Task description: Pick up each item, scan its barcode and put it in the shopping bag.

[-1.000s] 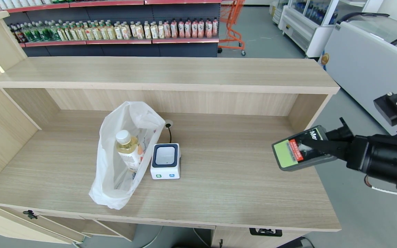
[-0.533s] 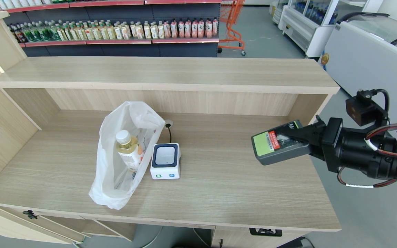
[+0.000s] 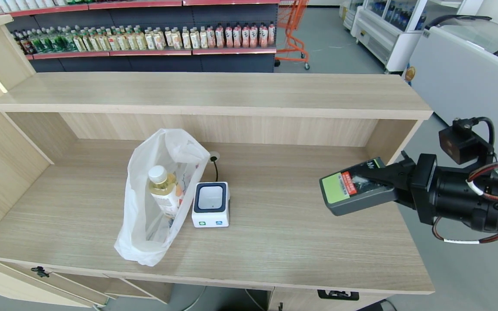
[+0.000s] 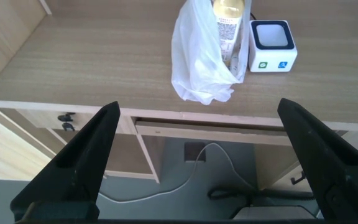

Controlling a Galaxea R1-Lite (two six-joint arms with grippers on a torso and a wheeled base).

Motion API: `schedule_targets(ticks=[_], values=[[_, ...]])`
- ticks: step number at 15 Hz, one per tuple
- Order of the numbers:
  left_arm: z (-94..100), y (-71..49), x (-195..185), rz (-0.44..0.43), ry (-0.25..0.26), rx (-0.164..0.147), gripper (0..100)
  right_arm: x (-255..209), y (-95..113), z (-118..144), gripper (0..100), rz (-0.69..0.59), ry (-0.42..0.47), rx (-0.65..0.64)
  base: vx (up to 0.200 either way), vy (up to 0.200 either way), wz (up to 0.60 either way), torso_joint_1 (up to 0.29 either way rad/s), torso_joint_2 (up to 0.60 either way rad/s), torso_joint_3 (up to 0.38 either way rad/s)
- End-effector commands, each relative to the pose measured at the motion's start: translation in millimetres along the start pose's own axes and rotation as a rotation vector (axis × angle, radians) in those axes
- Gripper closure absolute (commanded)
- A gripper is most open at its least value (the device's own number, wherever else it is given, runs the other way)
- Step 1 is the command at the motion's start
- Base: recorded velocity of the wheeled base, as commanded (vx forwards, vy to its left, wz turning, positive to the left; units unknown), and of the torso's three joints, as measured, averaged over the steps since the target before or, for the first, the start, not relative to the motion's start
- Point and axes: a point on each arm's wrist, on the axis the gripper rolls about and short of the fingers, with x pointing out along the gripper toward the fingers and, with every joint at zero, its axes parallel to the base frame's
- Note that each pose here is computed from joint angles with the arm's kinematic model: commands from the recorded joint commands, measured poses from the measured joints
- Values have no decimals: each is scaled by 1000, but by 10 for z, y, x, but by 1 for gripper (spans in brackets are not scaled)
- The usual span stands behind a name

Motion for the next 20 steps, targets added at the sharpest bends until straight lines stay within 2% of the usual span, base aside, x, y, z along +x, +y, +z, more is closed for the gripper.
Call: schedule_targets(ticks=[1, 7, 9, 10, 11, 13, 20], values=[[0, 0, 0, 1, 0, 0, 0, -27, 9, 0, 100, 5, -5, -3, 0, 200, 0, 7, 7, -2], [0, 0, 0, 1, 0, 1, 0, 2, -105, -41, 100, -51, -4, -8, 0, 200, 0, 2, 5, 2], [0, 0, 0, 1, 0, 1, 0, 10, -154, -17, 100, -73, -12, -67, 0, 200, 0, 0, 2, 0], [0, 0, 0, 1, 0, 3, 0, 67, -276, -47, 100, -135, -5, -155, 0, 200, 0, 2, 7, -2], [0, 0, 0, 1, 0, 3, 0, 106, -325, -58, 100, -170, -5, -189, 0, 200, 0, -2, 2, 7], [0, 0, 0, 1, 0, 3, 0, 151, -357, -55, 100, -192, -2, -196, 0, 200, 0, 0, 0, 2], [0, 0, 0, 1, 0, 3, 0, 305, -563, -25, 100, -284, 15, -221, 0, 0, 0, 0, 0, 0]])
